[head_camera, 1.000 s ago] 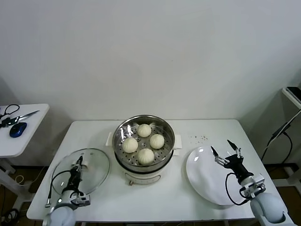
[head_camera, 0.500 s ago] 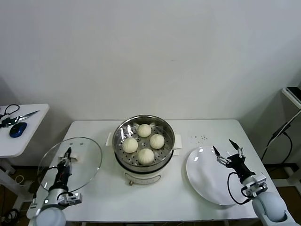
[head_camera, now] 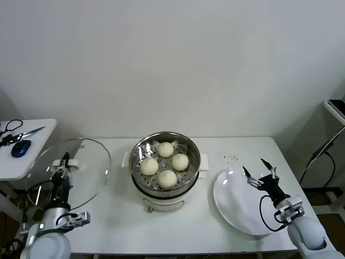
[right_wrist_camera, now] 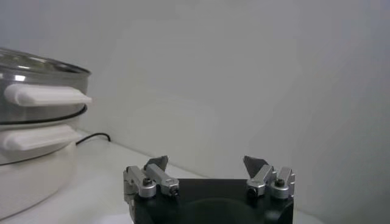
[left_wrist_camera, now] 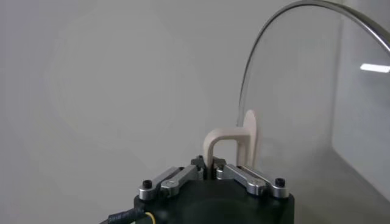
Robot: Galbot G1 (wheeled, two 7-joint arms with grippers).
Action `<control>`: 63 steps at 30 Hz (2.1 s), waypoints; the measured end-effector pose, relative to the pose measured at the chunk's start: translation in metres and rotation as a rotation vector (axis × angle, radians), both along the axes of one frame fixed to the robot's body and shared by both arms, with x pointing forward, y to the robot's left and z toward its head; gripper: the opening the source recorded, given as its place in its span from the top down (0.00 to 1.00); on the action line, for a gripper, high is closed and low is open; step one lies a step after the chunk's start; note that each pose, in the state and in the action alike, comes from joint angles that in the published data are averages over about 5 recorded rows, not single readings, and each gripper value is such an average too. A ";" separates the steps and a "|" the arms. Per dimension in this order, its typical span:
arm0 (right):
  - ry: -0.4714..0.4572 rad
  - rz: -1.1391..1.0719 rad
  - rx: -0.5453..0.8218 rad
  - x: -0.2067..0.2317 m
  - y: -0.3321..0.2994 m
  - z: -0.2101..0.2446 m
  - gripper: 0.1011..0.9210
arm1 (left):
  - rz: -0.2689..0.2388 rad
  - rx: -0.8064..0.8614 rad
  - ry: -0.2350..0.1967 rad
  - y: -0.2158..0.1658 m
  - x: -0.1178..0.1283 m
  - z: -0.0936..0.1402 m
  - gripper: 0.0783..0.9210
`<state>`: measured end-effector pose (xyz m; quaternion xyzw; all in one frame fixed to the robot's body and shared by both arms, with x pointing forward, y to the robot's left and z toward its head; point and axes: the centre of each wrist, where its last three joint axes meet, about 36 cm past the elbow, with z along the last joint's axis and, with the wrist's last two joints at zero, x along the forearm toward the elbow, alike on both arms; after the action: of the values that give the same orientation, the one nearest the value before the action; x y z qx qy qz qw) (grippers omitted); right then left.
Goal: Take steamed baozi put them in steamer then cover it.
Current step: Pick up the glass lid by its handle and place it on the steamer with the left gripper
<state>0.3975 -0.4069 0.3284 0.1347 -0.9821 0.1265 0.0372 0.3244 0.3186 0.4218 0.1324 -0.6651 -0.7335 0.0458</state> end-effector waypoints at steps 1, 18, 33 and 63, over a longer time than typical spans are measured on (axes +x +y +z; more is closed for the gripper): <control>0.001 0.000 -0.002 0.000 0.000 -0.001 0.12 | -0.003 0.001 -0.002 -0.003 0.001 0.005 0.92; 0.005 -0.025 -0.022 0.002 -0.010 -0.006 0.12 | -0.112 -0.064 0.059 -0.114 0.043 0.054 0.92; -0.007 -0.059 -0.045 -0.003 -0.024 -0.004 0.12 | -0.191 -0.161 0.094 -0.218 0.066 0.053 0.92; -0.011 -0.064 -0.060 -0.002 -0.028 -0.009 0.12 | -0.205 -0.127 0.150 -0.276 0.090 0.011 0.92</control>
<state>0.3953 -0.4352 0.3192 0.1012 -0.9818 0.1555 0.0400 0.4141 0.0428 0.4329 0.0055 -0.7148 -0.6987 0.0283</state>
